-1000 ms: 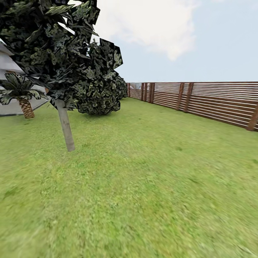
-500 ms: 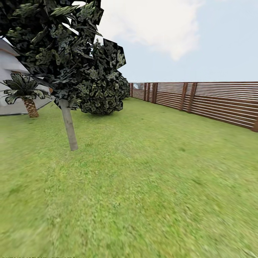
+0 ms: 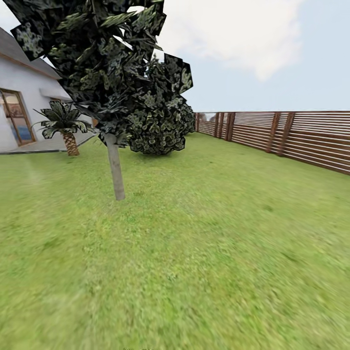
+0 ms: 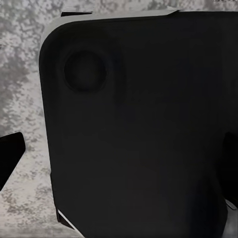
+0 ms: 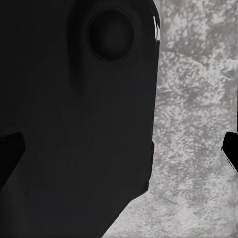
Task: In the garden, pick up the pesticide atomizer on the floor and spray pesticide onto both trees until each tree trunk is fully covered.
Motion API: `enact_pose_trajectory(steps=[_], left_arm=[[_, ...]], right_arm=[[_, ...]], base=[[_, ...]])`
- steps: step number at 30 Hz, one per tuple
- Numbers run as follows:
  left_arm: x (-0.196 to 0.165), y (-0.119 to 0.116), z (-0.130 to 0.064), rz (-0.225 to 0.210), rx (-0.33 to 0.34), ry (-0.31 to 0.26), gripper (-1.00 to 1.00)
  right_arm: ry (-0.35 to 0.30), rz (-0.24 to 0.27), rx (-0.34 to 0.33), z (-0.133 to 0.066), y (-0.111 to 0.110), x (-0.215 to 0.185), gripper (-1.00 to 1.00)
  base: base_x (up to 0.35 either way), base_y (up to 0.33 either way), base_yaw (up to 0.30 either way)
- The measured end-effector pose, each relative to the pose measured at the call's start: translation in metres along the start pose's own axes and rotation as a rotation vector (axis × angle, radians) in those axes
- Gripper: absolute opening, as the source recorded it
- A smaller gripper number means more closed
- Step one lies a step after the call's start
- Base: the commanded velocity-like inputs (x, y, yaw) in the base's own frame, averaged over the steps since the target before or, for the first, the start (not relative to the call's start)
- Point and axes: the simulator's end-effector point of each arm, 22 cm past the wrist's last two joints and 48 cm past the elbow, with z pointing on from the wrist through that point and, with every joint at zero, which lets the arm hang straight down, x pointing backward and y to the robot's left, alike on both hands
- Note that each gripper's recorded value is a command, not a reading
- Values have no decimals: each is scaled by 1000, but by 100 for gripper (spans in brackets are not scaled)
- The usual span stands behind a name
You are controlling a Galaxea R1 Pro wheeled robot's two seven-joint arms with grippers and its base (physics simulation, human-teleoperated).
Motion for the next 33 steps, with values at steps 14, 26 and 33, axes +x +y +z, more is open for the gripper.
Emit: enact_pose_trajectory(steps=[14, 26, 33], left_arm=[[0, 0, 0, 0, -1, 0, 100], [0, -1, 0, -1, 0, -1, 100], [0, -1, 0, -1, 0, -1, 100]], right_arm=[[-3, 0, 6, 0, 0, -1, 100], [-16, -1, 7, 0, 0, -8, 100], [-17, 1, 7, 0, 0, -8, 100]], base=[[0, 0, 300], [0, 0, 300], [0, 0, 300]])
